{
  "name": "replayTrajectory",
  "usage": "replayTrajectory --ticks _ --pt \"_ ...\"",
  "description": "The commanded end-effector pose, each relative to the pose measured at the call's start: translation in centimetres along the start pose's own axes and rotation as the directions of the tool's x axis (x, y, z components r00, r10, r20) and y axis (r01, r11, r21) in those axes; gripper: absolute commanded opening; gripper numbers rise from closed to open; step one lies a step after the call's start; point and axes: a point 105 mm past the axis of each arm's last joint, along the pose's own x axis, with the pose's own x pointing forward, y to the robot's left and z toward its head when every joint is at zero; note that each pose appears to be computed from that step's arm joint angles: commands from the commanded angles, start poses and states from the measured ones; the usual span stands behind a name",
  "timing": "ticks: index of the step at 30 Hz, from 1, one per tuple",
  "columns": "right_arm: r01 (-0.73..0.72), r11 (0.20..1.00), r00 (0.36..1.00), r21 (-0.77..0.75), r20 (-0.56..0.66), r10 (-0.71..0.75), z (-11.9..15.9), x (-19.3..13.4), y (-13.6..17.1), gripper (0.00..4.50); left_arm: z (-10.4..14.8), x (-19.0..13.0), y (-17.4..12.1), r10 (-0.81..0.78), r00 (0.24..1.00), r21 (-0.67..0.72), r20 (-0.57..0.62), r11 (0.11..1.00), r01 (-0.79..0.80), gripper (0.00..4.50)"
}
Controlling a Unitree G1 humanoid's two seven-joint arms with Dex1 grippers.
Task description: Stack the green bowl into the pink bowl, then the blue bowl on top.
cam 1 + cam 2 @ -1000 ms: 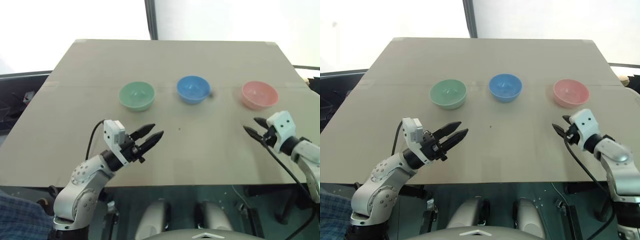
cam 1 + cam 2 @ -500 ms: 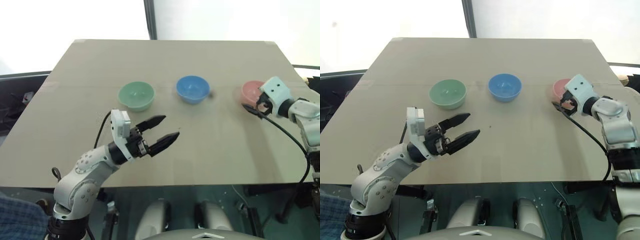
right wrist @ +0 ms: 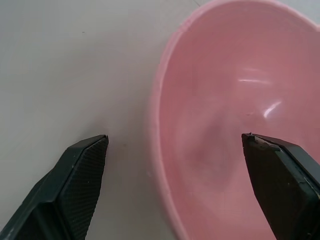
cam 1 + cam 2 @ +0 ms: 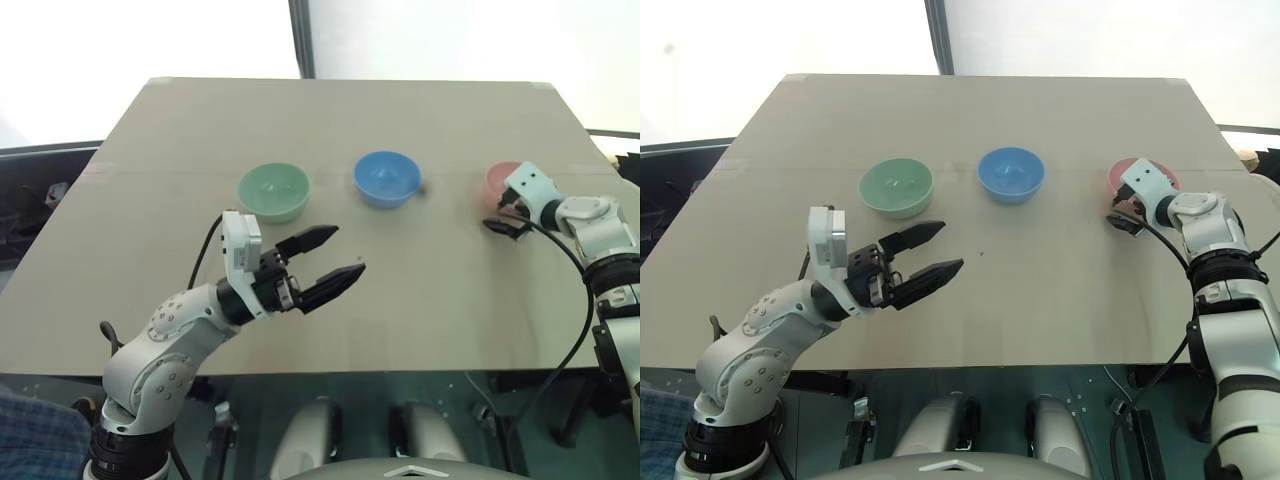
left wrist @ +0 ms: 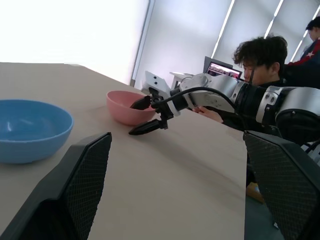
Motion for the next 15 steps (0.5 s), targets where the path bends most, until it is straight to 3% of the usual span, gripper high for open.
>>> replayTrajectory --ticks 1,8,9,15 --pt "-0.008 0.999 1.000 -0.035 0.015 0.009 0.67 -0.06 -0.20 3.75 1.04 0.23 -0.93 -0.020 0.999 0.044 0.036 0.999 0.019 4.50" --pt "-0.022 0.999 1.000 -0.038 0.021 0.023 0.75 0.10 0.05 0.75 1.29 0.29 -0.78 -0.002 0.999 0.053 0.053 0.999 0.000 4.50" --pt "-0.022 0.999 1.000 -0.038 0.022 0.023 0.77 0.07 0.03 0.14 1.30 0.31 -0.78 -0.003 0.998 0.051 0.055 0.999 0.000 4.50" --pt "-0.047 0.993 0.999 -0.110 0.017 0.049 0.54 -0.30 0.38 0.05 1.09 0.03 -0.50 -0.006 0.999 0.044 0.052 0.999 0.004 4.50"
